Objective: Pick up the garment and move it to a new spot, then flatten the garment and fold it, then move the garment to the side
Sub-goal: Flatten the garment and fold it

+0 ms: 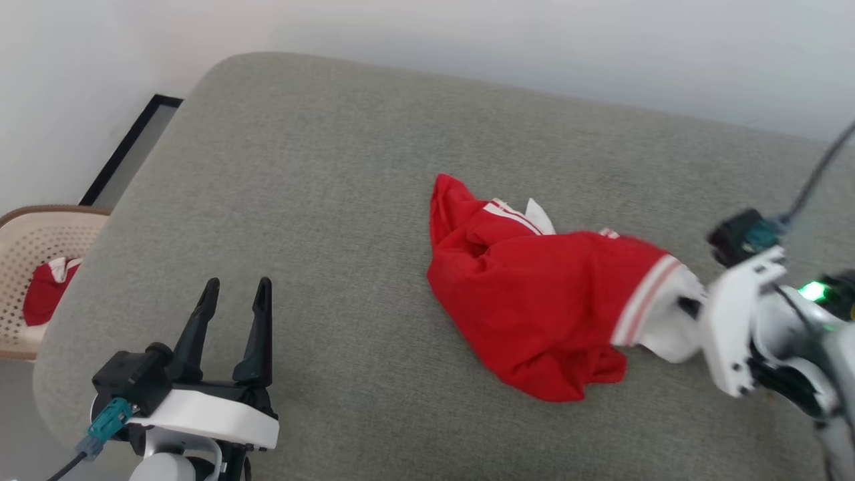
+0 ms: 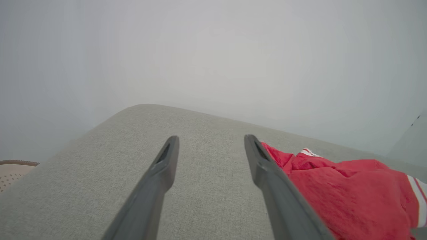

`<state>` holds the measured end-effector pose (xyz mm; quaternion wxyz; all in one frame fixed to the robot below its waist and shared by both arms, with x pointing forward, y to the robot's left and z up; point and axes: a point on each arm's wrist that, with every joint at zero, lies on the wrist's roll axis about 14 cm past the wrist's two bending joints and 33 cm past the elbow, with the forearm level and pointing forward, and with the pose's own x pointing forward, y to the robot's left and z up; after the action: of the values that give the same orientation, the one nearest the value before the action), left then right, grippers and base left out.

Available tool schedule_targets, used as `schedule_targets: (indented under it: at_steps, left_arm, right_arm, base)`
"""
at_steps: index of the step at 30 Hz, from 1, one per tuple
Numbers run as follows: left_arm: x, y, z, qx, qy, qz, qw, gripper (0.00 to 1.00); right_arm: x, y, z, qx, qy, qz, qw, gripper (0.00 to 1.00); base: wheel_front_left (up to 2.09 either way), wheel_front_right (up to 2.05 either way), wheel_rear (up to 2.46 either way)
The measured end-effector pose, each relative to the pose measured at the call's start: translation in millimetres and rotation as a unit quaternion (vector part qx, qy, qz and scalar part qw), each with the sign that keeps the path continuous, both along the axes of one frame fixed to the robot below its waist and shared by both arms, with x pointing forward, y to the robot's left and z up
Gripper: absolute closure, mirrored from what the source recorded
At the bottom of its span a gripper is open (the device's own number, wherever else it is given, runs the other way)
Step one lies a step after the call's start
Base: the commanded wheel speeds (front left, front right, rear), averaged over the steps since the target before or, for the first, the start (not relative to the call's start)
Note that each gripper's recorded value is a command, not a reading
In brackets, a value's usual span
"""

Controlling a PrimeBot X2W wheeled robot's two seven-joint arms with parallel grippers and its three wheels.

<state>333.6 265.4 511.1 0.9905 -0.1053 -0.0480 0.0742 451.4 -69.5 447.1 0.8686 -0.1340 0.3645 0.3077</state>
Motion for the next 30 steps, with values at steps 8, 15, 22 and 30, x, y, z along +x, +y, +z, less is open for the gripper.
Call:
schedule_targets:
  at_steps: [8,15,22,30]
  left_arm:
    - [8.6,-7.7,-3.8,-0.001,0.005,-0.013,1.000,0.00]
    - [15.2,-10.4,-7.1,-0.003,0.011,-0.020,1.000,0.00]
    - [27.4,-20.2,-11.7,0.002,0.022,-0.052,0.998,0.00]
    - [59.9,-46.5,-11.1,0.002,0.060,-0.144,0.988,0.00]
  right_arm:
    - [-34.6,-64.4,-25.1,-0.040,0.073,-0.059,0.995,1.00]
    - [-63.4,-79.9,-64.7,-0.049,0.140,-0.093,0.985,1.00]
    - [-57.8,-78.4,-78.3,-0.039,0.139,-0.114,0.983,0.00]
    - [-48.3,-80.3,-54.0,0.002,0.096,-0.136,0.986,0.00]
  base:
    - [0.00,0.00,0.00]
    - [0.00,0.00,0.00]
    - [0.00,0.00,0.00]
    - [0.00,0.00,0.00]
